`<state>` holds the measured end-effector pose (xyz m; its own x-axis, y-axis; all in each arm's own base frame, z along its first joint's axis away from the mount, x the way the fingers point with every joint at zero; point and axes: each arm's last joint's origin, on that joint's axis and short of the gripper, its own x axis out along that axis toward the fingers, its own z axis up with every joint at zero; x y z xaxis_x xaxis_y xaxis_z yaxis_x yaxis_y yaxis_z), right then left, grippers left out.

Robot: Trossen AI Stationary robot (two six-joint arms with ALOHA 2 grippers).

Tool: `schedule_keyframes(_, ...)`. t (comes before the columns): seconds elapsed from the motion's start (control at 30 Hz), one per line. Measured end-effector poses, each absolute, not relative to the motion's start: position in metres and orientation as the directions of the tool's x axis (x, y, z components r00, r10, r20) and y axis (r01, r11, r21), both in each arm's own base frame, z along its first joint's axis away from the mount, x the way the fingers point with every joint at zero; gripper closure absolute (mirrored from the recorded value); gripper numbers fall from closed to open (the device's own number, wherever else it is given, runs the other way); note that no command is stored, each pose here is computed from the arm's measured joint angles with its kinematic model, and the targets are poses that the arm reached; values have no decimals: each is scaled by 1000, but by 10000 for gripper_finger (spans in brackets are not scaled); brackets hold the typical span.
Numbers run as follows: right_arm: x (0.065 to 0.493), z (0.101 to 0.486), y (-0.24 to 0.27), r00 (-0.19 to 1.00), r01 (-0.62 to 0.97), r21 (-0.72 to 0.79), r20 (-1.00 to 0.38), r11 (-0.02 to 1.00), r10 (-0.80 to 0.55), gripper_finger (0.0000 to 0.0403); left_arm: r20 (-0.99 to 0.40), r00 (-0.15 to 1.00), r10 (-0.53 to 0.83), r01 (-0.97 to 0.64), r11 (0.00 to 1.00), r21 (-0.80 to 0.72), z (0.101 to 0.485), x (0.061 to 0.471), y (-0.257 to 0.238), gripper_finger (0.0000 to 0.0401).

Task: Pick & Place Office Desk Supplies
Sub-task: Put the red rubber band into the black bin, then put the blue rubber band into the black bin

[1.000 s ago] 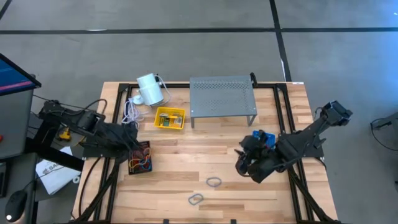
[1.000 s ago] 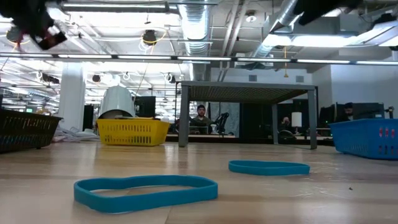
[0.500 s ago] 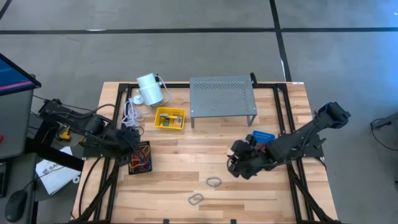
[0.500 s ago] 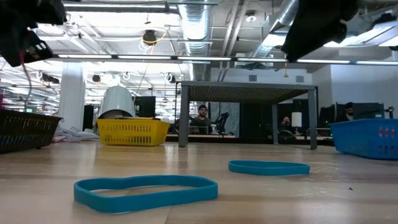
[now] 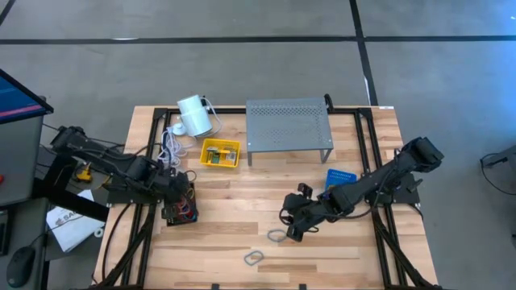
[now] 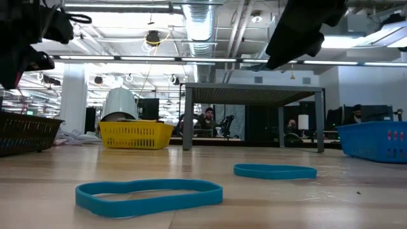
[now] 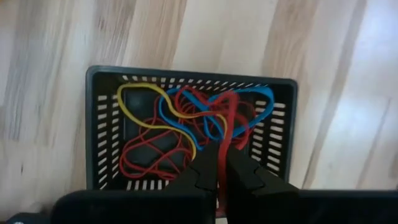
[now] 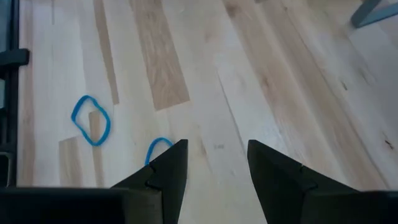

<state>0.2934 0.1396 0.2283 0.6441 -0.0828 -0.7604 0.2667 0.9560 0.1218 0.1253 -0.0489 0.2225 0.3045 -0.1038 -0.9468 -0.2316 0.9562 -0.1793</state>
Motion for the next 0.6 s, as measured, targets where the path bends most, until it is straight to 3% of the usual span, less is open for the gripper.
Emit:
schedule_keyframes(0.27, 292, 229, 145, 649, 243, 139, -759, 960, -55, 239, -979, 195, -64, -246, 963, -112, 212, 130, -51, 345)
schedule_keyframes(0.6, 299, 205, 171, 615, 64, 154, -784, 986, 83, 239, -986, 162, -49, -250, 964, -89, 208, 133, -52, 245)
